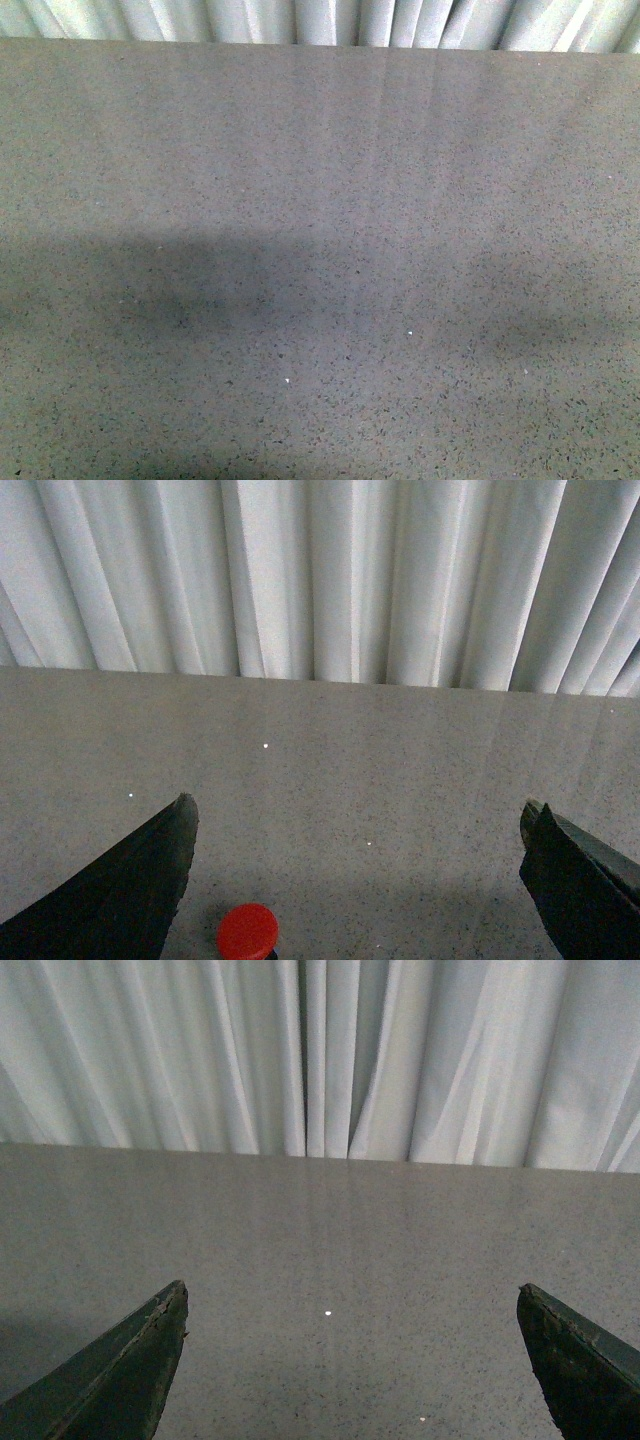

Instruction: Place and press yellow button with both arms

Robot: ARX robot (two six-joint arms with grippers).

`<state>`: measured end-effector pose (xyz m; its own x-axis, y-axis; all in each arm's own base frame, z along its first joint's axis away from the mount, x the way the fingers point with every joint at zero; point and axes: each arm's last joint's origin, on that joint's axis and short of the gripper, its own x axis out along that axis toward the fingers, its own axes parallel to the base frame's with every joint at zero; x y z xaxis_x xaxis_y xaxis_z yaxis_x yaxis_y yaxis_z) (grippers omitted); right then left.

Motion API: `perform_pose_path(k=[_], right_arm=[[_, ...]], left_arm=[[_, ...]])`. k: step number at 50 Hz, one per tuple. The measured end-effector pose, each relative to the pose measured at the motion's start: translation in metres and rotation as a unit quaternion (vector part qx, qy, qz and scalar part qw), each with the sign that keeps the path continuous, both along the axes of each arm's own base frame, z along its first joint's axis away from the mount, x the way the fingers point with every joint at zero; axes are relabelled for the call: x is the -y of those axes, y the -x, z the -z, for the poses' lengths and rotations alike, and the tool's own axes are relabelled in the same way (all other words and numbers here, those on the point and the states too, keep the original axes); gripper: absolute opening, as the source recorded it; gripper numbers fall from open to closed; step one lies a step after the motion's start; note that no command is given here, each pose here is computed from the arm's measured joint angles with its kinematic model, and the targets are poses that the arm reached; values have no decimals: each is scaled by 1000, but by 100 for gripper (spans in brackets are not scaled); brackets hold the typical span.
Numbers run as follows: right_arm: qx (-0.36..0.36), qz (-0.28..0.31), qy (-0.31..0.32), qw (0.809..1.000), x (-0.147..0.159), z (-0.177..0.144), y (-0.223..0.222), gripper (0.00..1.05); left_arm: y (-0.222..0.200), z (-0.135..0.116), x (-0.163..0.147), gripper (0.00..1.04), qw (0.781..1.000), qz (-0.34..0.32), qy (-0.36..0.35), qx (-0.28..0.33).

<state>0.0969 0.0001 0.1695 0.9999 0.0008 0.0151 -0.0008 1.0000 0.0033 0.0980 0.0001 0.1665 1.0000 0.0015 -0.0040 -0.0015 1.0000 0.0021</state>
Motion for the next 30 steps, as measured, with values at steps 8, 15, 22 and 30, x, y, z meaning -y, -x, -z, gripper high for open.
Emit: perform_pose_path(k=[8,15,22,30], right_arm=[[0,0,0,1000,0,0,0,96],[0,0,0,1000,0,0,0,96],[0,0,0,1000,0,0,0,96],[0,0,0,1000,0,0,0,96]], left_arm=[[0,0,0,96,1000,0,0,0],[0,0,0,96,1000,0,0,0],[0,0,0,96,1000,0,0,0],[0,0,0,96,1000,0,0,0]])
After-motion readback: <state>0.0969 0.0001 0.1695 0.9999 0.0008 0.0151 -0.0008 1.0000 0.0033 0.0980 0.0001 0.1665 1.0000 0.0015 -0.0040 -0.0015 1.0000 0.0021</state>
